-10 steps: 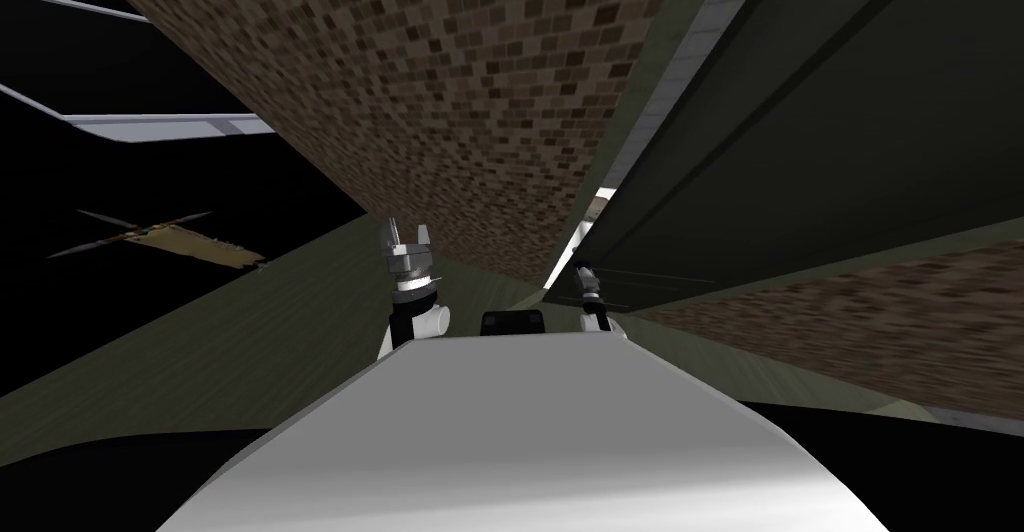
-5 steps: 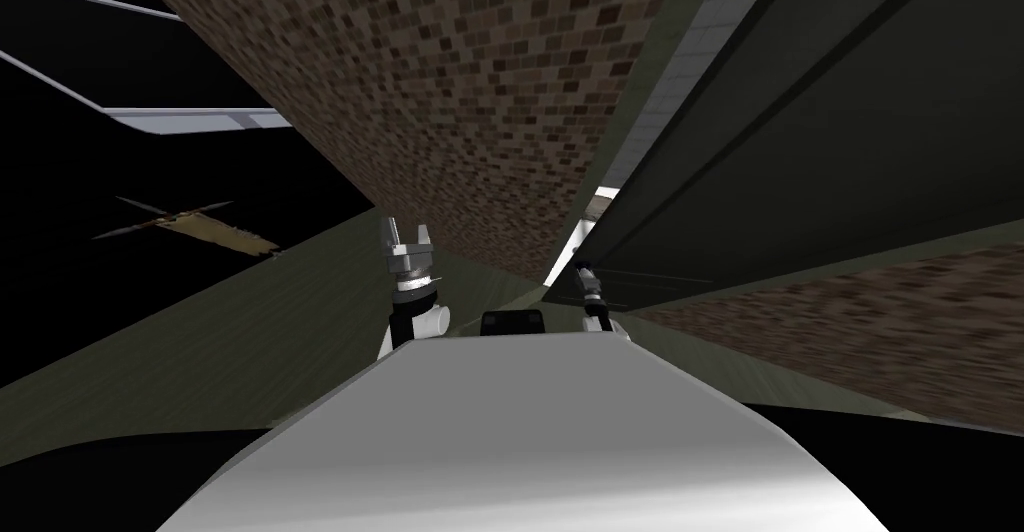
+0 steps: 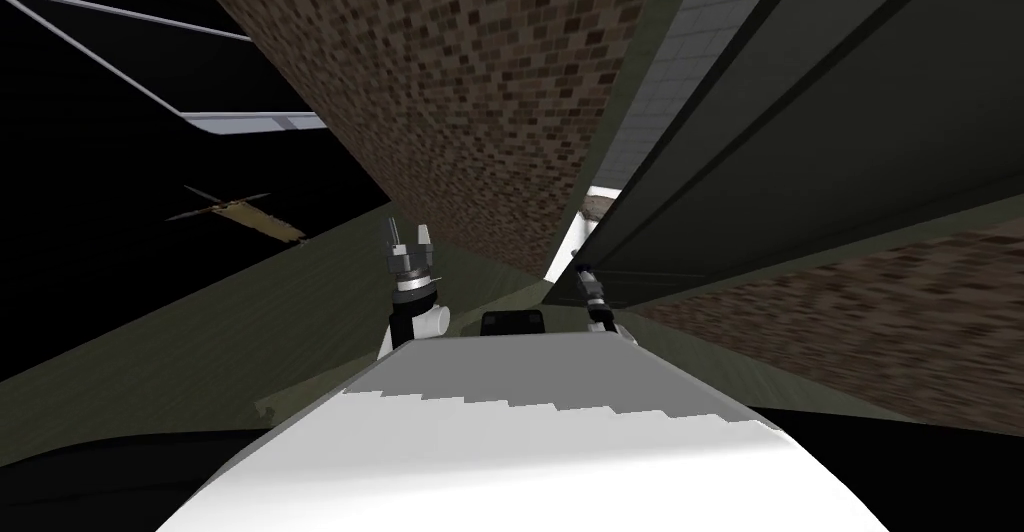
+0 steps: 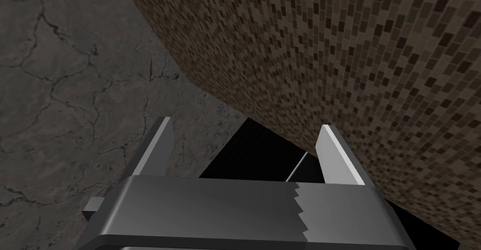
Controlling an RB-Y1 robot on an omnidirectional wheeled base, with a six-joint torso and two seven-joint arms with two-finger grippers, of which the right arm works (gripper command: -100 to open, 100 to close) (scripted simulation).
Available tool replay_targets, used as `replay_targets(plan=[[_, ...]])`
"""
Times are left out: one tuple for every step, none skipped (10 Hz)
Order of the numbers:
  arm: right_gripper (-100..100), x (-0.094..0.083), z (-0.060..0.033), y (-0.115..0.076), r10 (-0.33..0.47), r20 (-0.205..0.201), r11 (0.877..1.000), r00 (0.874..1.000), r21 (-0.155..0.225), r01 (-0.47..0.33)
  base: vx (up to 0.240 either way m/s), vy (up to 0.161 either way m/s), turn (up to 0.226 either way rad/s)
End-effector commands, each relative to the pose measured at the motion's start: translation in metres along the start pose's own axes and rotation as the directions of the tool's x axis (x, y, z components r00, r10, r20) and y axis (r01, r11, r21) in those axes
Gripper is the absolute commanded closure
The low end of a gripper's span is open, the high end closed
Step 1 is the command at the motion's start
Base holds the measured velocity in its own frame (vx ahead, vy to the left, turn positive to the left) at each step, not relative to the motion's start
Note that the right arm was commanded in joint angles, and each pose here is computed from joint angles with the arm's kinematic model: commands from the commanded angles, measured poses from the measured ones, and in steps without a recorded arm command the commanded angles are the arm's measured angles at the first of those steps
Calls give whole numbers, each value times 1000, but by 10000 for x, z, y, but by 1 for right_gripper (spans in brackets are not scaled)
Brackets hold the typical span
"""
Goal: Pull the door open
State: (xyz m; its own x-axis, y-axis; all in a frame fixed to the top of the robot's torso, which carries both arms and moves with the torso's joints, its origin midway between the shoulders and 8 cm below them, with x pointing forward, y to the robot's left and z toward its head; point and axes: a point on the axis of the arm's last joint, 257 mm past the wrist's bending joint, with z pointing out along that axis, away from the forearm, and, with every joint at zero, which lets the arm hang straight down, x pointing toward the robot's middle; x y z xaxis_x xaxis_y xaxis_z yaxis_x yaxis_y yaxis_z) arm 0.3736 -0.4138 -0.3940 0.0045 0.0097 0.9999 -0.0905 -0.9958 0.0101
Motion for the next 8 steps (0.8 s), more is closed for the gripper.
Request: replay_targets(plan=[[100, 22, -56, -17, 7, -5, 1000, 1000, 30, -7, -248, -36, 102], [100, 22, -89, -24, 10, -4, 999, 1000, 44, -10, -230, -50, 109], [100, 9, -68, -7, 5, 0, 999, 1000, 32, -5, -97, -24, 22], [100, -11, -152, -10, 7, 4, 999, 1000, 52, -7, -171, -38, 121], [100, -7, -187, -7, 6, 2, 998, 1000, 62, -6, -249, -98, 192], [100, -3, -226, -3, 6, 1, 997, 1000, 73, -6, -232, -77, 144], [100, 1, -268, 0, 6, -1, 996, 1000, 85, -6, -232, -66, 121], [100, 5, -311, 3, 7, -2, 995, 1000, 98, -6, -208, -78, 140]])
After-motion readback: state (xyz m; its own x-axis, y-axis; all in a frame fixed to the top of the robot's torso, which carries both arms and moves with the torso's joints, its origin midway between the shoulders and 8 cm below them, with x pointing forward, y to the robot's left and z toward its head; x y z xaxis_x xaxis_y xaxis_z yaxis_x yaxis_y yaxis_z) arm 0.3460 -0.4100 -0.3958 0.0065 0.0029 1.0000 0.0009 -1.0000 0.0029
